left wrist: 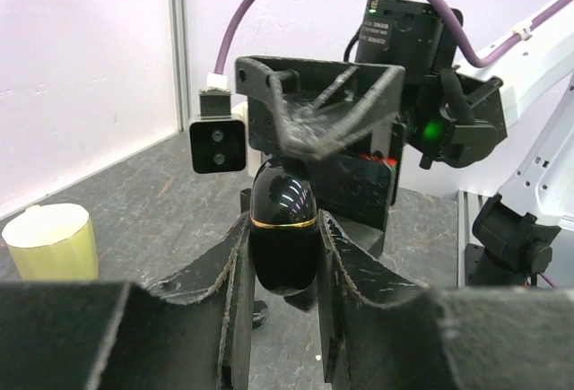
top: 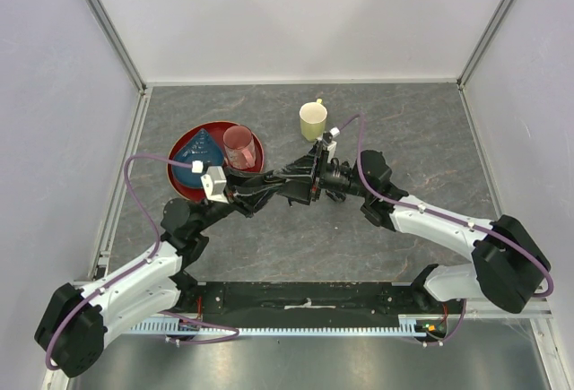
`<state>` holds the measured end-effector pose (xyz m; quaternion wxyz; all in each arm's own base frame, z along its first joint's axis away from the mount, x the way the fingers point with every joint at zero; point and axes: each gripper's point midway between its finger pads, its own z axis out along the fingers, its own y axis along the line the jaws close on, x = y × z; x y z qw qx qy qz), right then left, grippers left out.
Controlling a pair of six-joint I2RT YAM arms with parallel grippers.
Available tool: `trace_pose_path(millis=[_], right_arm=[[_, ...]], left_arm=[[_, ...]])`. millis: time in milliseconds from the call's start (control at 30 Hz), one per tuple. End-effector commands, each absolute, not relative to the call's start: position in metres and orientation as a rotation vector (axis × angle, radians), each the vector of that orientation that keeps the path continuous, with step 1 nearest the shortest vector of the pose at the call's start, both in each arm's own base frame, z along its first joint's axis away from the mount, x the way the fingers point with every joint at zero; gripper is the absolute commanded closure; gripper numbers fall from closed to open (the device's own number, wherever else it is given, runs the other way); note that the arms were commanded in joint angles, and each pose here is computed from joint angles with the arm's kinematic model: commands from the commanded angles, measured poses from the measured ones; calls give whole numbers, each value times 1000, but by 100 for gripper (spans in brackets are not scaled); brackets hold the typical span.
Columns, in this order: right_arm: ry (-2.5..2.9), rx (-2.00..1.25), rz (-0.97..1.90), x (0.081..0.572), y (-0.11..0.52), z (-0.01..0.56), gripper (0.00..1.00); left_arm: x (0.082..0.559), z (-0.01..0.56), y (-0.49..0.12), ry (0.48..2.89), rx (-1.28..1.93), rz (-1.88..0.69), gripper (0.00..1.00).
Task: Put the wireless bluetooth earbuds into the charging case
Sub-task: Pick up the charging case at the center of the board, then open the charging case.
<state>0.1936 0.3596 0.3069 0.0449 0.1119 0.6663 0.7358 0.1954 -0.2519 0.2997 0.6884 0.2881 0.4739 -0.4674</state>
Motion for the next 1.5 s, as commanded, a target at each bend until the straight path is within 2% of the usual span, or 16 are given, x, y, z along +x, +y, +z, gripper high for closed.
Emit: trace_pose_path(millis=[0, 33, 167, 400, 700, 900, 1200, 1467], right_arm=[[2017, 321, 2189, 189, 355, 304, 25], [2004, 324, 2171, 193, 353, 304, 19], [1990, 259, 2025, 202, 346, 303, 12], [2000, 185, 1662, 219, 321, 298, 9], [1916, 99, 1442, 228, 296, 310, 8], [1955, -125, 1287, 228, 295, 308, 8], [1932, -421, 1267, 210, 309, 320, 8], [1908, -483, 1282, 203, 319, 325, 7]], left_arm=[[197, 313, -245, 1019, 581, -1038, 98], [197, 313, -244, 1020, 574, -1036, 98], [199, 310, -239, 1044, 529, -1041, 98], [199, 306, -234, 1049, 487, -1047, 98], [189, 315, -224, 955, 480, -1020, 98], [184, 319, -223, 930, 481, -1035, 98], [178, 317, -228, 881, 488, -1097, 98], [173, 321, -241, 844, 540, -1175, 98]])
